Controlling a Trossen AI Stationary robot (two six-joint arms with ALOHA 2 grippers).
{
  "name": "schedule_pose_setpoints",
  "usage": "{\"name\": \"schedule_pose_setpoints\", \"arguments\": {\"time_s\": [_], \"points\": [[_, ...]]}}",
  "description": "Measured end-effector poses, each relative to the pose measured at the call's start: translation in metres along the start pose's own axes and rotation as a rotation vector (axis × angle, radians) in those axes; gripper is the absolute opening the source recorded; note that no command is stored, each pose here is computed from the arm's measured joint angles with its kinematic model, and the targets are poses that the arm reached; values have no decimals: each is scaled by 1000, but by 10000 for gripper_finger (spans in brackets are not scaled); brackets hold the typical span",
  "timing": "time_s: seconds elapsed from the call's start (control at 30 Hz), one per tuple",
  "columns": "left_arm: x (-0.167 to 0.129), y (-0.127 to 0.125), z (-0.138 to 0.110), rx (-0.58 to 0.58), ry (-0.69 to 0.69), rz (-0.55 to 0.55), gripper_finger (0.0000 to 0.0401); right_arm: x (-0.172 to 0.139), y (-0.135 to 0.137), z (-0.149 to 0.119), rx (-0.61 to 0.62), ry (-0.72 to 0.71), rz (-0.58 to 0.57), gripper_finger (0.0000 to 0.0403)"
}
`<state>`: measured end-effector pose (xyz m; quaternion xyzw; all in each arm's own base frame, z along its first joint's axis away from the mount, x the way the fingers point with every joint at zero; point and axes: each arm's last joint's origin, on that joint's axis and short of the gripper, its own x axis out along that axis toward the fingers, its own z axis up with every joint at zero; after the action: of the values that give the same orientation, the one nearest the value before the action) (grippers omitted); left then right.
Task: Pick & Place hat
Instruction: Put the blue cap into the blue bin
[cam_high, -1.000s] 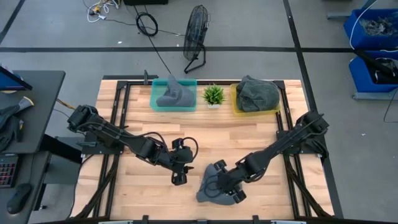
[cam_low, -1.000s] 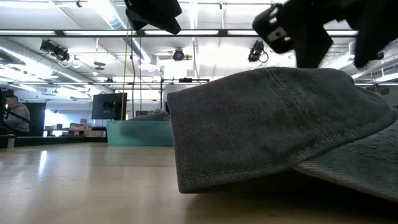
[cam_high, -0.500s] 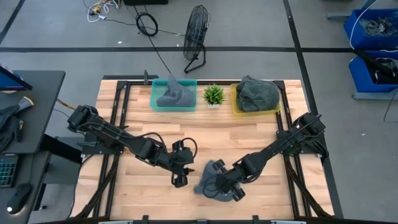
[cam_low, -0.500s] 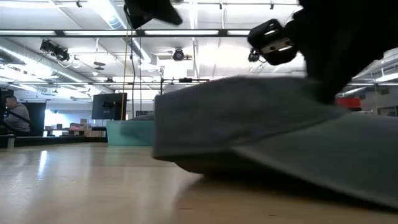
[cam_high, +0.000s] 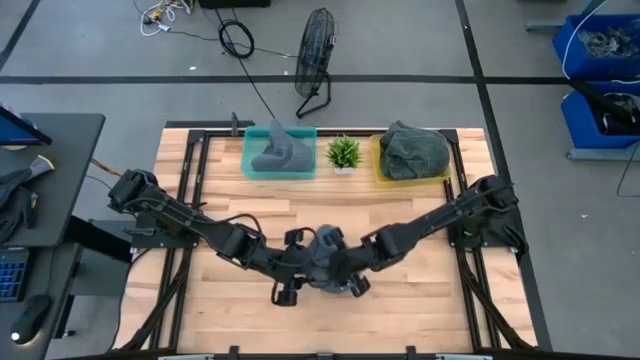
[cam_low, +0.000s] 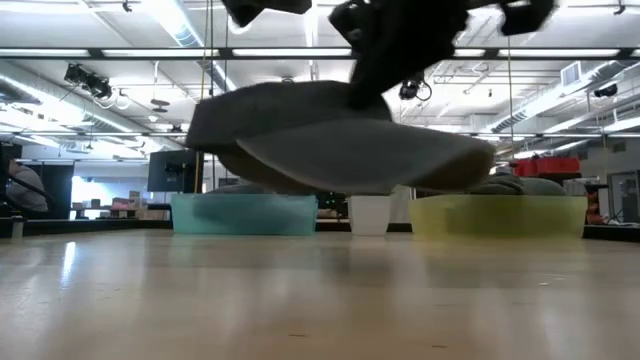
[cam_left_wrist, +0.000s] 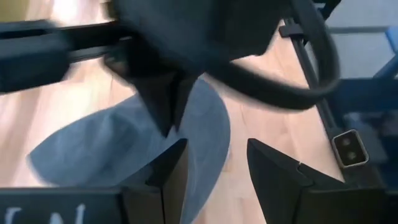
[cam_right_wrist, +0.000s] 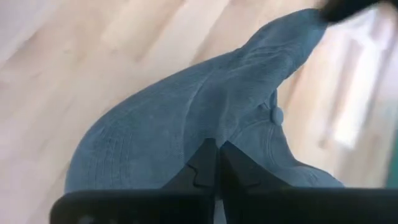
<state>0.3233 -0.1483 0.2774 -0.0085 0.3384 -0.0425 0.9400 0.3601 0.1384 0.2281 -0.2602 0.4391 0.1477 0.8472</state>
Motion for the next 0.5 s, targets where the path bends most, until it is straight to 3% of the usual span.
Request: {"name": "schedule_pose_setpoints", "arguments": {"time_s": [0.17,0.33,0.5], "points": [[0,2,-4,95,37,21,169,-6,-18,5,-4,-12,-27,4],[-1,8,-11,109,97,168,169,-10,-23,11,-45,-39,-40,5],[0,15,-12,62,108,195,169,-15,-26,18,-53,-75,-78,5]]}}
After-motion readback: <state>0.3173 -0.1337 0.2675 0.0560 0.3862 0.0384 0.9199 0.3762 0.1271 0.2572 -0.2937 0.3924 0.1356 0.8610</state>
